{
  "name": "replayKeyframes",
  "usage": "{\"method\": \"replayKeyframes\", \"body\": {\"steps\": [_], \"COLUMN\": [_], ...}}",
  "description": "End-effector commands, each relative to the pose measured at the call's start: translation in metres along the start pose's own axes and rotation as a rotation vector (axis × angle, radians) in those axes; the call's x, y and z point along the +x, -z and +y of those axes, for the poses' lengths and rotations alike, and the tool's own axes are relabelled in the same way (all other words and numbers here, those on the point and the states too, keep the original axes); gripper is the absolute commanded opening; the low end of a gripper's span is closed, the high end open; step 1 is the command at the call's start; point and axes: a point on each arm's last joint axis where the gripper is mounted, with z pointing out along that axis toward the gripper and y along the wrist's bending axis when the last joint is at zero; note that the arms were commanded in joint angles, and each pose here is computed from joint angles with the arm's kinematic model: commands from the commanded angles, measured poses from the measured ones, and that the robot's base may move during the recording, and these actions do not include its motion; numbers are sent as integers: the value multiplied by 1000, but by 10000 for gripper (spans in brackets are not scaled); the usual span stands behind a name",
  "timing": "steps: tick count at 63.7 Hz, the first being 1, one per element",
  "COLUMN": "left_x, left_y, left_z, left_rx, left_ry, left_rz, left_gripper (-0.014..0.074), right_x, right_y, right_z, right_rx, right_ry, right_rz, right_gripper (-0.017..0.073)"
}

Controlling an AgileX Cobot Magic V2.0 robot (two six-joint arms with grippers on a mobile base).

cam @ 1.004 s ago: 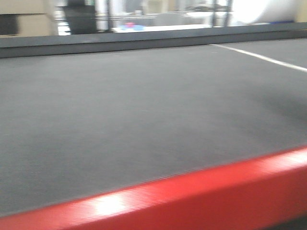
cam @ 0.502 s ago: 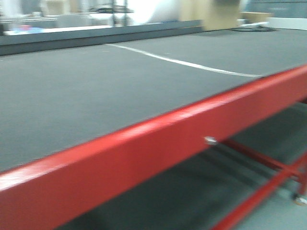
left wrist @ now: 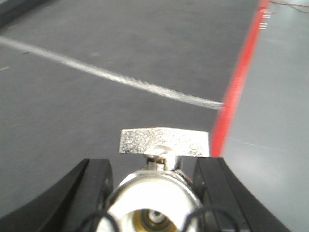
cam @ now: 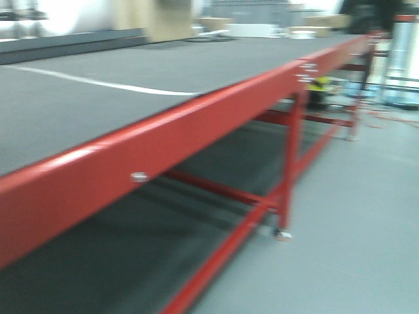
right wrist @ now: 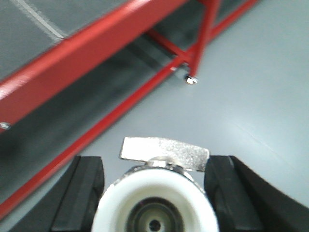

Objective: Place valve from conveyor to right shelf box
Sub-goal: 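Turn the base away from the conveyor holding both valves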

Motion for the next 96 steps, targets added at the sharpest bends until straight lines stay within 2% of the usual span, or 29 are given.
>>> {"method": "replayKeyframes", "body": {"steps": [1,96], "left_x": [-7,-7], "left_y": [6,6], "left_z": [-2,-2], "left_rx": [4,4], "left_ry": [7,7], "left_rz": [-67,-67], "left_gripper": [-111,-111], "right_x": [-8,-8], "right_y": [11,11], "right_z": [1,1], "right_rx": [18,18], "right_ry": [12,12], "right_rz": [-85,-85], "right_gripper": [-154,-154]}}
